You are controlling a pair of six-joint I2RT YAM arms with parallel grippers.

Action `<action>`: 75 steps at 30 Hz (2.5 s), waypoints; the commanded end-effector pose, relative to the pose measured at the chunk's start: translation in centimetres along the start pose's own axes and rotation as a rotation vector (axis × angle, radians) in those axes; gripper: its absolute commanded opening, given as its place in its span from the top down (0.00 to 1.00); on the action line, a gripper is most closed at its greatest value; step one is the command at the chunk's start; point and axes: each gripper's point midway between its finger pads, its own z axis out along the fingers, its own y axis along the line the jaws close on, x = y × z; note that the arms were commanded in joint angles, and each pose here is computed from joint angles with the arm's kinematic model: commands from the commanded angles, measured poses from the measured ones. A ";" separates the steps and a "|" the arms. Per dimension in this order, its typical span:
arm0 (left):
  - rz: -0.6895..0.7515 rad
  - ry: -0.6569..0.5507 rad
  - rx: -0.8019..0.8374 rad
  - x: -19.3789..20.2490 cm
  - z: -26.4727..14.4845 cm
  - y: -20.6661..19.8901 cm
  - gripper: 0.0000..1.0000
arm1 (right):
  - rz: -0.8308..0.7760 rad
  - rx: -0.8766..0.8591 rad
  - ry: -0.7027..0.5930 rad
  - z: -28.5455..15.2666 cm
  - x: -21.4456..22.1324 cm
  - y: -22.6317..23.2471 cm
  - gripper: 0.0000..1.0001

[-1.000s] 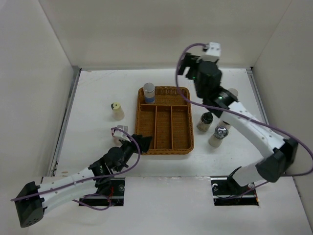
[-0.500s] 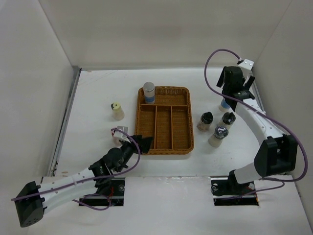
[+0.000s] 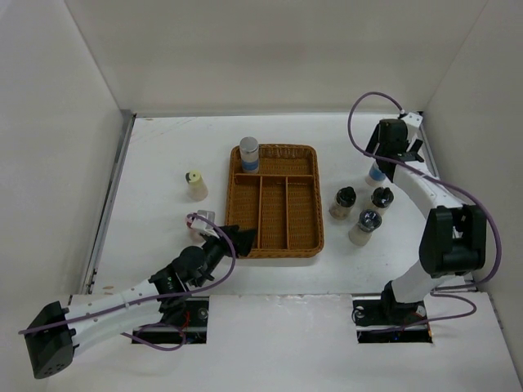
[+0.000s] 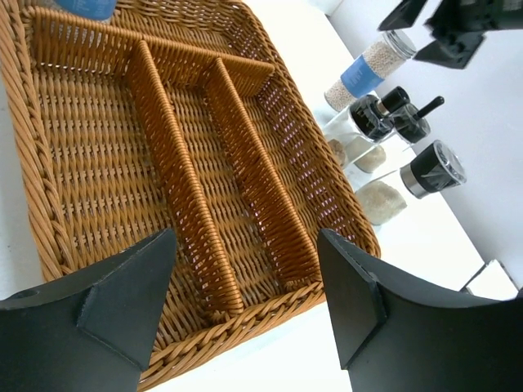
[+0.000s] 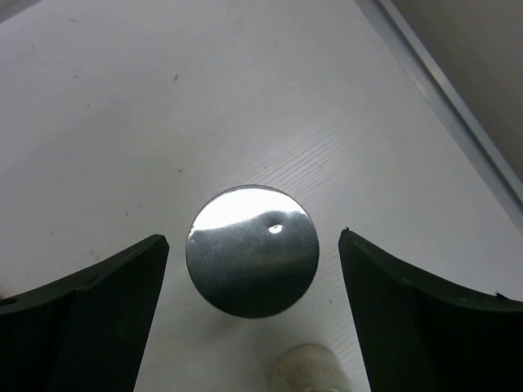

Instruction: Organize the condiment bottles

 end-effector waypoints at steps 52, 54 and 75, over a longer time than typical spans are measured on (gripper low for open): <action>-0.052 -0.029 0.040 -0.7 0.1 0.1 0.32 | -0.182 -0.457 -0.158 -9.3 4.5 26.5 0.29; -0.053 -0.034 0.045 -0.9 0.1 -0.1 0.32 | -0.173 -0.461 -0.164 -9.5 4.1 26.4 0.27; -0.053 -0.032 0.034 -0.8 0.2 0.3 0.31 | -0.108 -0.533 -0.223 -13.6 -0.5 24.5 0.06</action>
